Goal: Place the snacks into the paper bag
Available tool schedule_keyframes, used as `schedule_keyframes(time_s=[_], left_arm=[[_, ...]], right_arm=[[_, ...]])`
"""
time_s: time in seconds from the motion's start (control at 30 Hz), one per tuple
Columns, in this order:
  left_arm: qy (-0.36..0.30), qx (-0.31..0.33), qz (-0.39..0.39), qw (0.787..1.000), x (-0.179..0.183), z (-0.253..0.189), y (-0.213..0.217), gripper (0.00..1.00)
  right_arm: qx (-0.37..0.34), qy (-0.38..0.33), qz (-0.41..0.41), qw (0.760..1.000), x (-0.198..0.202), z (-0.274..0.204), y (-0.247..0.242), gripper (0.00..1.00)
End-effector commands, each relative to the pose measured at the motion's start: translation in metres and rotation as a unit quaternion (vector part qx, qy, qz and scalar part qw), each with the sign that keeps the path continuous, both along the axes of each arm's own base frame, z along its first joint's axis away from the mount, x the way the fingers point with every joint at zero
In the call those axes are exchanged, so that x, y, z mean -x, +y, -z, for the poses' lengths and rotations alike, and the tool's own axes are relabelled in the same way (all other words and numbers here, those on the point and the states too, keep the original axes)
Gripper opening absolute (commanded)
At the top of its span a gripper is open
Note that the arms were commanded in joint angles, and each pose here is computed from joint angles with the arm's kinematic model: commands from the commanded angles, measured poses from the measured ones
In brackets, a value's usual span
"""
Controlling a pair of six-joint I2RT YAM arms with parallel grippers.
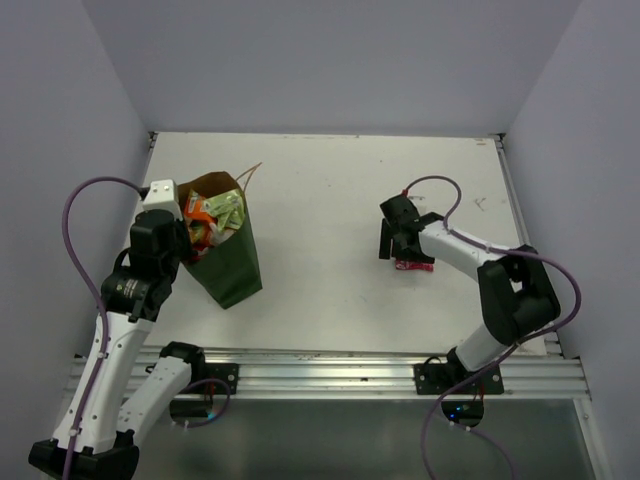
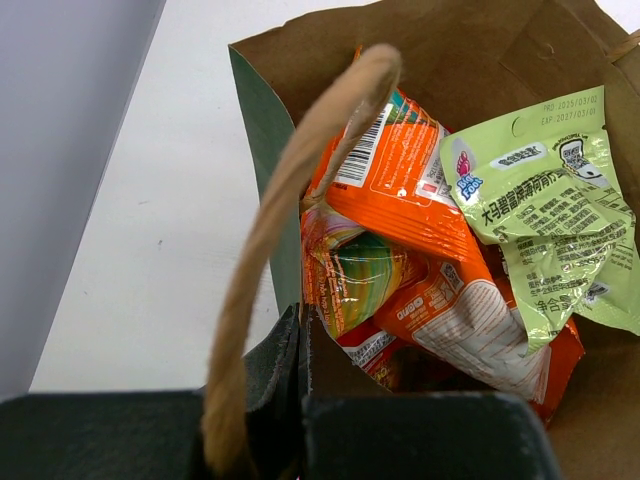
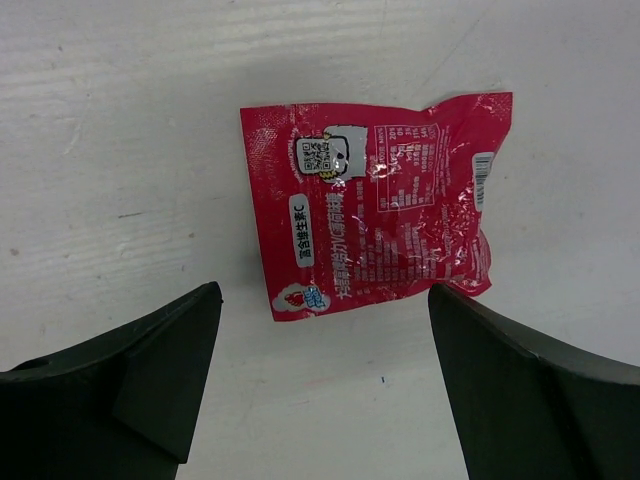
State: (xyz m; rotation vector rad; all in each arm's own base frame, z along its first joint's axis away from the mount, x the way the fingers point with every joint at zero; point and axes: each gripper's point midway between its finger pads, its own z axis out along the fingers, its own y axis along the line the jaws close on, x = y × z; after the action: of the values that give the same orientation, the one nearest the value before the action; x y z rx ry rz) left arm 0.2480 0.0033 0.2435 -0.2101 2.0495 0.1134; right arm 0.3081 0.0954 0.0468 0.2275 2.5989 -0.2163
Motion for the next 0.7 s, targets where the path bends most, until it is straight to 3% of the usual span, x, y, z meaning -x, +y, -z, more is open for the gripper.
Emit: schedule_keyframes(time_s=[0.0, 0.17, 0.27, 0.3, 0.37, 0.4, 0.43, 0.5, 0.6, 0.67], left_arm=[[-0.029, 0.004, 0.011, 1.000, -0.008, -0.015, -0.005, 0.00], [-0.032, 0.000, 0.008, 0.999, -0.006, -0.018, -0.002, 0.00], [-0.033, -0.002, 0.007, 0.999, -0.006, -0.018, -0.002, 0.00], [-0.033, -0.003, 0.007, 0.999, -0.005, -0.018, -0.001, 0.00], [-0.033, -0.003, 0.006, 0.999, -0.005, -0.018, -0.001, 0.00], [-0.033, -0.003, 0.007, 0.999, -0.006, -0.018, -0.002, 0.00], [-0.034, -0.003, 0.006, 0.999, -0.006, -0.017, -0.001, 0.00], [-0.032, -0.002, 0.008, 0.999, -0.007, -0.016, -0.002, 0.00], [-0.031, -0.001, 0.010, 0.999, -0.009, -0.015, -0.003, 0.00], [-0.030, 0.000, 0.012, 0.999, -0.011, -0.014, -0.004, 0.00]], right_arm=[[-0.004, 0.018, 0.012, 1.000, -0.001, 0.022, -0.001, 0.88], [-0.013, 0.042, 0.020, 0.999, 0.001, 0.044, -0.007, 0.86], [-0.020, 0.053, 0.018, 0.998, 0.000, 0.051, -0.010, 0.73], [-0.020, 0.054, 0.015, 0.998, 0.000, 0.051, -0.010, 0.51], [-0.026, 0.055, 0.007, 0.998, -0.001, 0.048, -0.007, 0.29], [-0.027, 0.054, 0.003, 0.998, -0.001, 0.046, -0.007, 0.06], [-0.030, 0.039, -0.003, 0.999, -0.007, 0.034, -0.004, 0.00], [-0.030, 0.029, -0.029, 0.999, -0.010, 0.014, 0.004, 0.00], [-0.054, -0.056, -0.100, 0.992, -0.034, -0.062, 0.045, 0.00], [-0.091, -0.127, -0.157, 0.975, -0.051, -0.133, 0.094, 0.00]])
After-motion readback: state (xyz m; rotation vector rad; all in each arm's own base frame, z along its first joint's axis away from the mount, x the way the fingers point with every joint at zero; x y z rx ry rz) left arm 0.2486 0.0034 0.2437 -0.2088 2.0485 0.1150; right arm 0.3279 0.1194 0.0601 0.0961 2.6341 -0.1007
